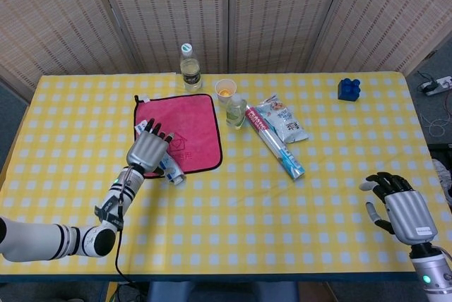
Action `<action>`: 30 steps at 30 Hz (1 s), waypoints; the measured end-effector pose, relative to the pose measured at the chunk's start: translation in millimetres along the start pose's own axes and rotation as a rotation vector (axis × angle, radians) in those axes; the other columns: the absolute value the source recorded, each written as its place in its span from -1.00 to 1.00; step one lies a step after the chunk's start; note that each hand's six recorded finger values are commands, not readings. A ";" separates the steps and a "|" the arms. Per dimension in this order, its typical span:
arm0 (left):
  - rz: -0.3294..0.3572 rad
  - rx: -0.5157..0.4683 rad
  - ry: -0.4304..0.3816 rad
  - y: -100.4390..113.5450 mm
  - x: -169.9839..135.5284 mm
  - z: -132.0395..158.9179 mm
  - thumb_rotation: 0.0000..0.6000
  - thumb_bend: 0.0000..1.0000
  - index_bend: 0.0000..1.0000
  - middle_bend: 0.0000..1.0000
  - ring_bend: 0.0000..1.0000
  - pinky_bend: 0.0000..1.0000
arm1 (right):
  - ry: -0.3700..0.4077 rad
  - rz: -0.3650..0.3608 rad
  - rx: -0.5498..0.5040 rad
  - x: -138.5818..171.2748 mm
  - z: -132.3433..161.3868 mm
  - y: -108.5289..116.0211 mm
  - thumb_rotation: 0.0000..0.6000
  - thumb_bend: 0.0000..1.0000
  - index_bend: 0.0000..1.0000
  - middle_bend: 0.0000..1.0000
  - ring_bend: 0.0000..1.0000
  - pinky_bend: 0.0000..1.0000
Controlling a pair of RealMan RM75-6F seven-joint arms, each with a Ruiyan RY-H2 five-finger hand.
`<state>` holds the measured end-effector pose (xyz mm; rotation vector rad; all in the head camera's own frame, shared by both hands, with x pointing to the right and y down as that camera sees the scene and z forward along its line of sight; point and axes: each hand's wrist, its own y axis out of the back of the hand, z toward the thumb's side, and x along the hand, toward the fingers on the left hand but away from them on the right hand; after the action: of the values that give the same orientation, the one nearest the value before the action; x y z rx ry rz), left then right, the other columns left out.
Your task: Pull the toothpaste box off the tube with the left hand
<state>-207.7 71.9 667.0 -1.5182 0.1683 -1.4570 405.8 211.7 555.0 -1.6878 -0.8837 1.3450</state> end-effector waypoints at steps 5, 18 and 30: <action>0.040 -0.089 -0.019 4.4 11.5 -0.4 -0.30 -0.56 -0.68 -0.55 -1.00 -1.00 | -0.004 0.002 -0.002 0.4 -1.9 -0.9 1.00 -0.22 -0.27 -0.43 -0.63 -0.56; -0.011 -0.221 -0.030 8.6 39.1 15.7 -0.46 -0.61 -0.70 -0.55 -1.00 -1.00 | -0.009 -0.002 -0.003 1.4 -2.8 0.6 1.00 -0.22 -0.27 -0.43 -0.63 -0.56; -0.077 -0.078 0.082 -6.7 57.0 13.1 -0.45 -0.63 -0.76 -0.49 -1.00 -1.00 | -0.026 -0.008 -0.008 4.7 -7.6 1.0 1.00 -0.22 -0.27 -0.43 -0.63 -0.56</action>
<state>-185.0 43.6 713.4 -1.5427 0.2200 -1.5917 414.2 214.2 553.0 -1.6748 -0.9107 1.3628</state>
